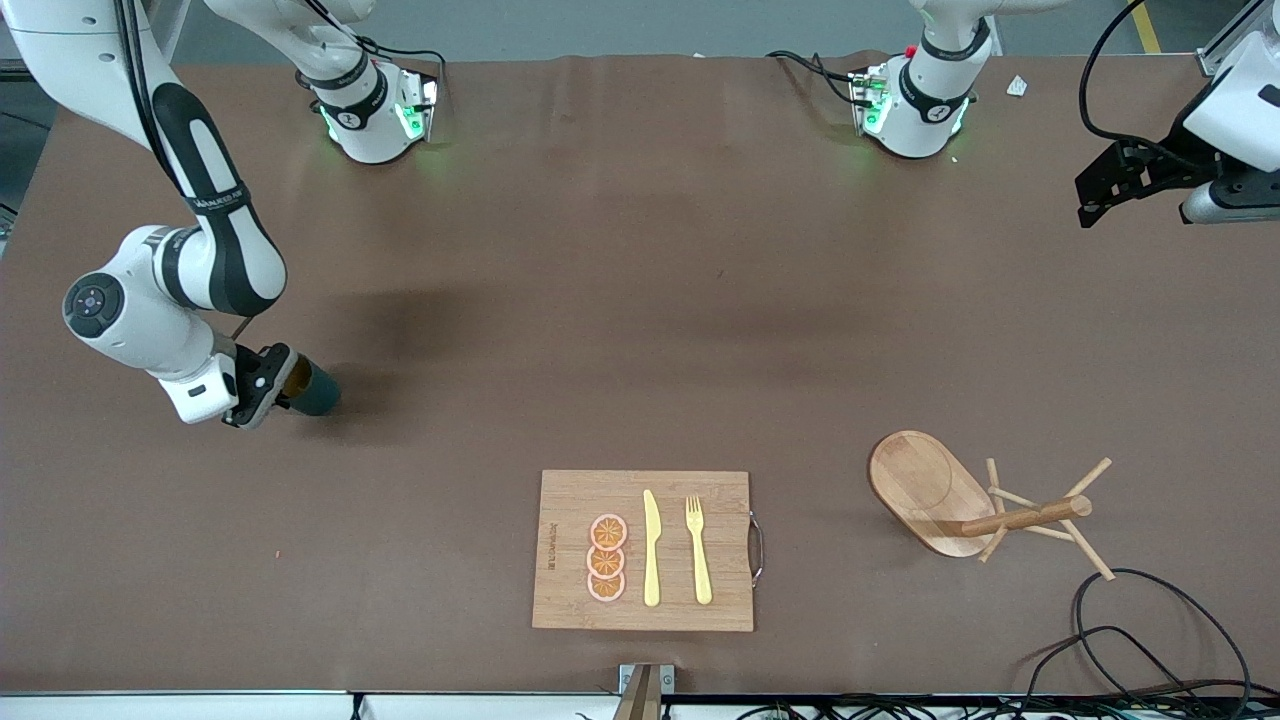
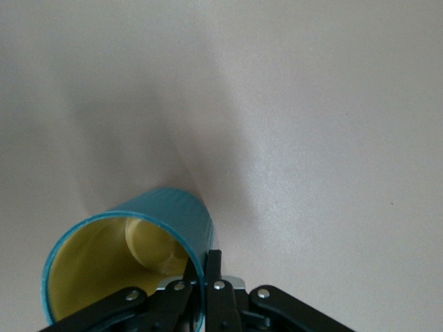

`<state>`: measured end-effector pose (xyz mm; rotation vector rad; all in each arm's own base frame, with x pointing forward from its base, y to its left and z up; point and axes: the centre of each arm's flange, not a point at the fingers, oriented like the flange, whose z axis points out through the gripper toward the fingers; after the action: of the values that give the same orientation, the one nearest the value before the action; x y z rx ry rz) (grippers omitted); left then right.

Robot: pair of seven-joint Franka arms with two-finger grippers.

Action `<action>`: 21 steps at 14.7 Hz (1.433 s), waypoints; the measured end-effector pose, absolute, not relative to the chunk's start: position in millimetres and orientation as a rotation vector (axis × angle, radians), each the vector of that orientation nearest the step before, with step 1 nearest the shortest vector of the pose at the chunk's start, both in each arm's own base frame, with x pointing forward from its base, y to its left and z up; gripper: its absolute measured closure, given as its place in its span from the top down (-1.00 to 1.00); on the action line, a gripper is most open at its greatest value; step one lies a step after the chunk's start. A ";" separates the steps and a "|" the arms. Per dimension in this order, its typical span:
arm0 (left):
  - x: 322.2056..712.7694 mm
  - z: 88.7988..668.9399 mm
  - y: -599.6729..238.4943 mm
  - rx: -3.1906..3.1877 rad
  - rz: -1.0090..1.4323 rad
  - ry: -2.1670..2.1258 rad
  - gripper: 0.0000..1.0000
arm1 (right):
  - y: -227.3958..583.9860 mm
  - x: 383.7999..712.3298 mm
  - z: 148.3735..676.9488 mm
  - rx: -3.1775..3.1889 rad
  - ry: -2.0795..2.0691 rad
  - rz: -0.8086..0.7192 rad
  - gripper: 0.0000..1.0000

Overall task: Transfer cup from left to right arm and place
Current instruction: 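Carry the teal mug away from the cutting board with the right gripper, then set down the teal mug and open the right gripper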

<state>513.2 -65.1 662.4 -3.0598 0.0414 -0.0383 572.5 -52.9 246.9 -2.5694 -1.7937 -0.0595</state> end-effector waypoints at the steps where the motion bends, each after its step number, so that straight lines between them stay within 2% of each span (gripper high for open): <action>1: 513.8 662.3 -64.7 -3.060 -0.039 0.040 1.00 | -52.8 572.5 246.9 -2.572 -1.782 -0.065 -0.64; 7: 515.8 662.2 -63.7 -3.061 -0.040 0.037 1.00 | -52.9 574.4 252.4 -2.564 -1.730 -0.040 0.53; 9: 516.0 662.3 -63.6 -3.061 -0.040 0.037 1.00 | -53.5 579.8 266.6 -2.571 -1.678 -0.013 0.89; 10: 516.0 662.3 -63.6 -3.061 -0.040 0.037 1.00 | -54.5 583.2 277.3 -2.592 -1.628 -0.002 1.00; 15: 516.5 662.0 -61.2 -3.061 -0.039 0.030 1.00 | -53.1 593.8 348.9 -2.797 -1.170 0.042 1.00; 21: 516.7 660.2 -64.5 -3.061 -0.030 0.040 1.00 | -51.6 600.3 425.1 -2.932 -0.758 0.194 1.00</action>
<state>516.7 -64.5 660.2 -3.0609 0.0399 -0.0297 600.3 -51.6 425.1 -2.9323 -0.7577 0.1938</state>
